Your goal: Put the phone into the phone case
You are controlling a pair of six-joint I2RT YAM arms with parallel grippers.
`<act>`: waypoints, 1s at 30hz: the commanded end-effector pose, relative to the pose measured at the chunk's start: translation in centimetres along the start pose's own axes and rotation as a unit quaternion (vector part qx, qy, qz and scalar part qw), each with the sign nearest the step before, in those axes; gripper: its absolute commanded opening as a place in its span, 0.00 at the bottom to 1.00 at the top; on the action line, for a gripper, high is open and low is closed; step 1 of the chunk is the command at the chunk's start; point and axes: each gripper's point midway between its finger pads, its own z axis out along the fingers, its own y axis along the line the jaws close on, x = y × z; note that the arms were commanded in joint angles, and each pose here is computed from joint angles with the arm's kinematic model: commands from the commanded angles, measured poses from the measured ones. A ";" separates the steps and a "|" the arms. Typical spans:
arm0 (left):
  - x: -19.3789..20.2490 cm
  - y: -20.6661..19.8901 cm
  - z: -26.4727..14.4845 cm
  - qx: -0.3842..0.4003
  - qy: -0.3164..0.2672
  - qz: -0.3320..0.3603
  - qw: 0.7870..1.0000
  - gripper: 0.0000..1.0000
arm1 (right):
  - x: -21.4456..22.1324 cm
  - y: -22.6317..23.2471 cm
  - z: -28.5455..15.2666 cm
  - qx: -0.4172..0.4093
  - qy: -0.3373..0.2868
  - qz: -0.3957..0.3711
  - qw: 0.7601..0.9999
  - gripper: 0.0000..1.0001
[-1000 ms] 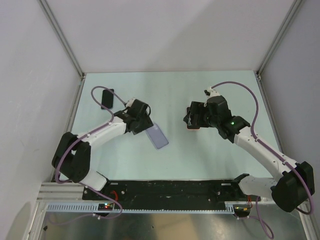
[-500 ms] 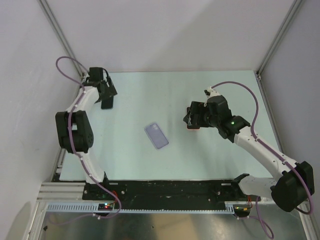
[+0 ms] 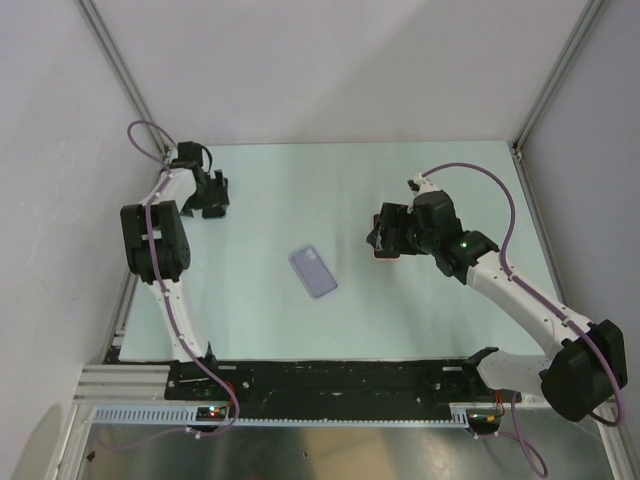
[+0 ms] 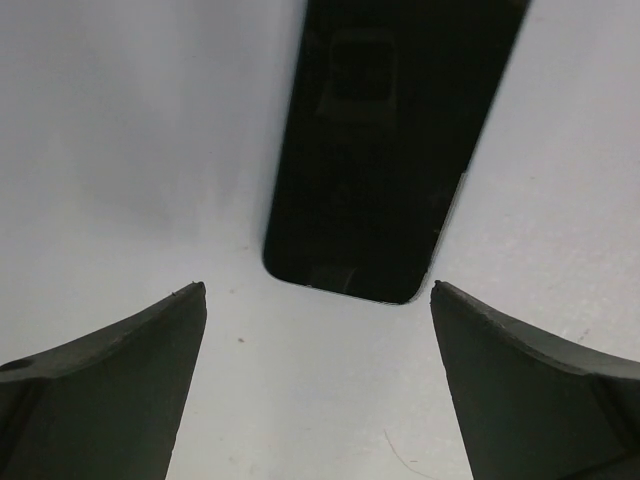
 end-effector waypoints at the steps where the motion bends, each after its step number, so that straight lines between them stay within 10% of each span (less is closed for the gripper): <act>1: -2.4 0.6 -0.6 0.018 -0.017 0.004 1.000 0.97 | -0.6 0.2 0.3 -0.007 -0.010 0.001 1.000 0.92; 30: -2.2 -0.2 2.9 0.018 0.051 -0.001 0.999 0.86 | -0.4 0.2 0.9 -0.007 -0.004 0.001 1.000 0.92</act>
